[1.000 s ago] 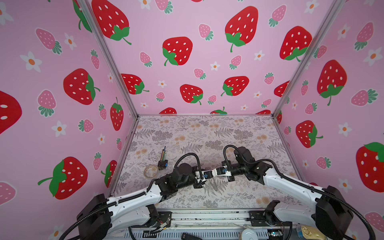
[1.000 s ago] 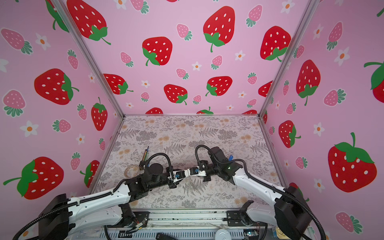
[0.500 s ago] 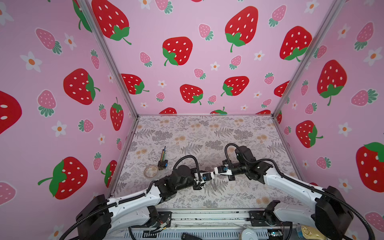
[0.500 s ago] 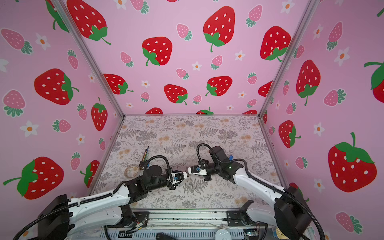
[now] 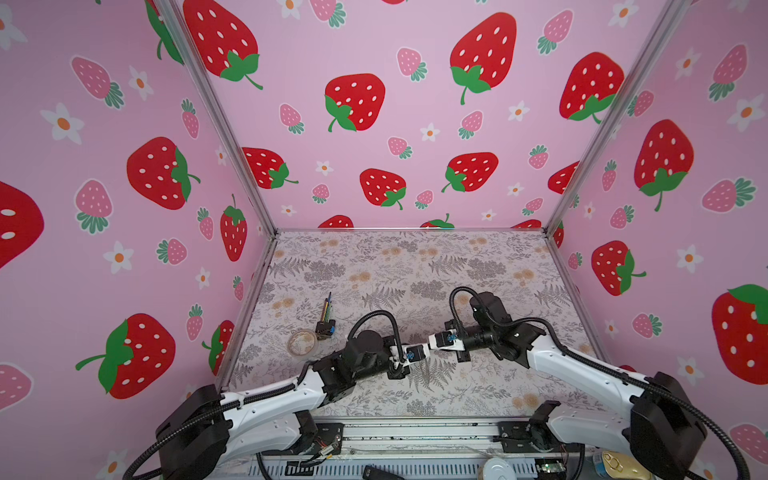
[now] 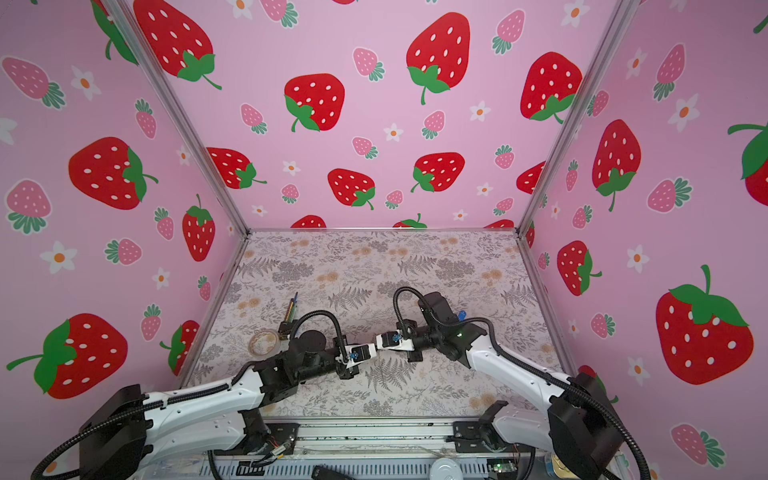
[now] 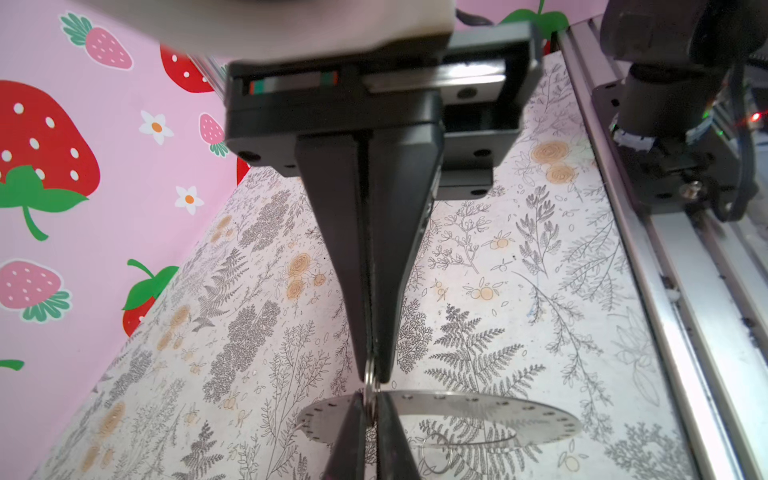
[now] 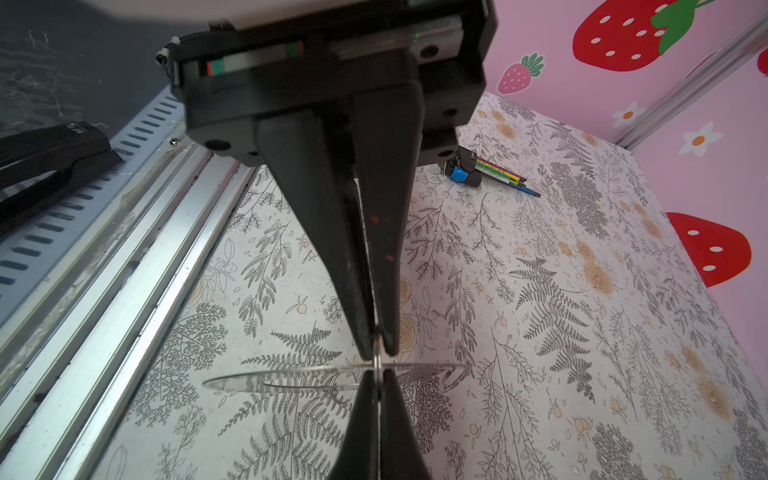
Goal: Put the keys on the keyring
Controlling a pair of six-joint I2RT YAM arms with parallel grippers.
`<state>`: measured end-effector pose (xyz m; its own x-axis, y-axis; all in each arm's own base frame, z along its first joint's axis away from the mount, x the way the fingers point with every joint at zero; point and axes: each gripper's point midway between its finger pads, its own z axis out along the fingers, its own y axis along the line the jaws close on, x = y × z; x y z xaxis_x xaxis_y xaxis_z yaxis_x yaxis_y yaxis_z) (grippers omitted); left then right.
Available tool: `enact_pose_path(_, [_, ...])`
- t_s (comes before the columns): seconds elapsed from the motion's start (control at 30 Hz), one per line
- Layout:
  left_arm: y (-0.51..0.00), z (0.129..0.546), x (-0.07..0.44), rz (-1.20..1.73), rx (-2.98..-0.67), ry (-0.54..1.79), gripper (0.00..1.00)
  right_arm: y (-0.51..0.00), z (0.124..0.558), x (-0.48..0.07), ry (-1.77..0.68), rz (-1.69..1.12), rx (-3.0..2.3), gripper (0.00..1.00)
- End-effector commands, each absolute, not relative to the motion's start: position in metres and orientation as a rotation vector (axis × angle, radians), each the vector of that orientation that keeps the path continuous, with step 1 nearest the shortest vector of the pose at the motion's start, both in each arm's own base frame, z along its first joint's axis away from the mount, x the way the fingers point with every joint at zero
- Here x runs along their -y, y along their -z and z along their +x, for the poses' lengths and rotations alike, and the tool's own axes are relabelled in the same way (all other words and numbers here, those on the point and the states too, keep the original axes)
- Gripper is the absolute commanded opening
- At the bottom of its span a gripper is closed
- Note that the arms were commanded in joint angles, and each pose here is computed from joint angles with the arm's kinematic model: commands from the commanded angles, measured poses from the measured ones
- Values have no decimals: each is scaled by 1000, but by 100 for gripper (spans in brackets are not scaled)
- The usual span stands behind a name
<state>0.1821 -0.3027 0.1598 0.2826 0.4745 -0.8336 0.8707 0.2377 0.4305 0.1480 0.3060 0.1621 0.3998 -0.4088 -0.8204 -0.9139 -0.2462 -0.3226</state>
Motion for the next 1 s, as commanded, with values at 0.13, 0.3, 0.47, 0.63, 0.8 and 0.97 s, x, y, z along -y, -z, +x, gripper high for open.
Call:
enact_pose_path(0.13, [-185,179,309,1344,-1303,494,0,-176,162,-302,-640,-1745,-1109,35])
enact_pose_path(0.3, [-196,174,304,1291,-1281,564,0,-206,187,-284,-449,-1475,-1133,44])
enact_pose_path(0.47, [-206,172,300,1250,-1255,633,0,-232,199,-266,-396,-1288,-1202,47])
enact_pose_path(0.63, [-220,170,301,1232,-1215,671,0,-232,192,-266,-465,-1283,-1225,42])
enact_pose_path(0.8, [-229,167,300,1221,-1187,696,0,-217,164,-279,-609,-1423,-1143,33])
enact_pose_path(0.97, [-230,165,301,1231,-1176,697,0,-215,148,-284,-688,-1468,-1064,24])
